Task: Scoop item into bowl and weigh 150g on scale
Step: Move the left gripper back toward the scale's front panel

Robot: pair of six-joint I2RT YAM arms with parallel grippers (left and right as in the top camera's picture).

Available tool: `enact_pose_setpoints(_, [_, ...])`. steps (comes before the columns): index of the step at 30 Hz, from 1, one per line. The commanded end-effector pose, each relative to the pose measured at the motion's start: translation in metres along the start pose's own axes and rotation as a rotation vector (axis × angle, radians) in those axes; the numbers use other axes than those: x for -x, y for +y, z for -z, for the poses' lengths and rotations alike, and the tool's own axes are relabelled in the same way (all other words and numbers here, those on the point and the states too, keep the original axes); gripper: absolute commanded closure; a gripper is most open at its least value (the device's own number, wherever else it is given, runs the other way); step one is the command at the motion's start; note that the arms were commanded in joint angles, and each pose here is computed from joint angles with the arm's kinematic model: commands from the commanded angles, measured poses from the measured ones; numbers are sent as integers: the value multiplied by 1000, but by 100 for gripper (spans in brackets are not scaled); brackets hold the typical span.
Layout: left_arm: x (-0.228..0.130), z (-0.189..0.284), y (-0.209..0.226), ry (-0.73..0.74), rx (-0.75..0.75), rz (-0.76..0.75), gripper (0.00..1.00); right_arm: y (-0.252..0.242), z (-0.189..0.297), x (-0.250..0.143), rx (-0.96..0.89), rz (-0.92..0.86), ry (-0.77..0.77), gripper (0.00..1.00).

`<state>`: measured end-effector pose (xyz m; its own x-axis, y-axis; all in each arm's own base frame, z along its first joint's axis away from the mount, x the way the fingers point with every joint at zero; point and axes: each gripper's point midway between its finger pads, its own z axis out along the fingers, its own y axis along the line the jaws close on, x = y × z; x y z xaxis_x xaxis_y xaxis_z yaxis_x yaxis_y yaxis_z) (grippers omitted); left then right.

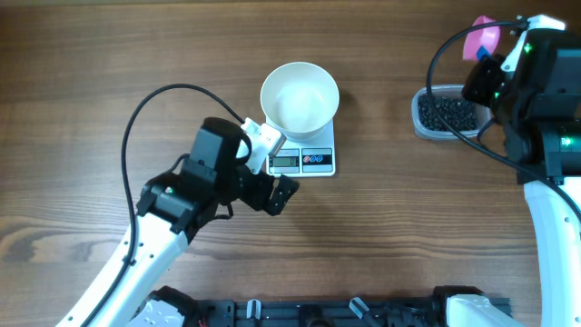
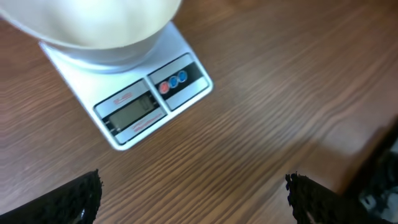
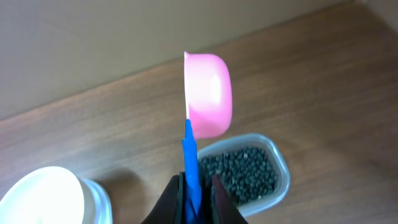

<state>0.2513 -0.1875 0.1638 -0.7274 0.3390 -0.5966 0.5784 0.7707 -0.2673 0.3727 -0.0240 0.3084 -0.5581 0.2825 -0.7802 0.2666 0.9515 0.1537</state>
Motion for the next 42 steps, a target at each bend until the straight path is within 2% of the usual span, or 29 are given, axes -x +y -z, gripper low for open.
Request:
enact_pose_setpoints(1, [-2, -2, 13, 6, 82, 71, 0, 4, 3, 0, 27, 62, 15, 96])
enact_pose_setpoints(8, [-1, -1, 22, -1, 138, 70, 0, 1, 3, -13, 15, 75, 65, 96])
enact_pose_setpoints(20, [-5, -1, 22, 16, 137, 42, 0, 1, 3, -13, 14, 76, 67, 96])
enact_pose_setpoints(35, [16, 0, 34, -67, 207, 28, 0, 2, 3, -8, 19, 74, 48, 96])
enact_pose_setpoints(39, [14, -6, 35, -61, 201, 115, 0, 2, 3, -8, 19, 74, 46, 96])
enact_pose_setpoints(42, [12, -9, 31, -47, 173, 123, 0, 2, 3, -8, 19, 74, 46, 96])
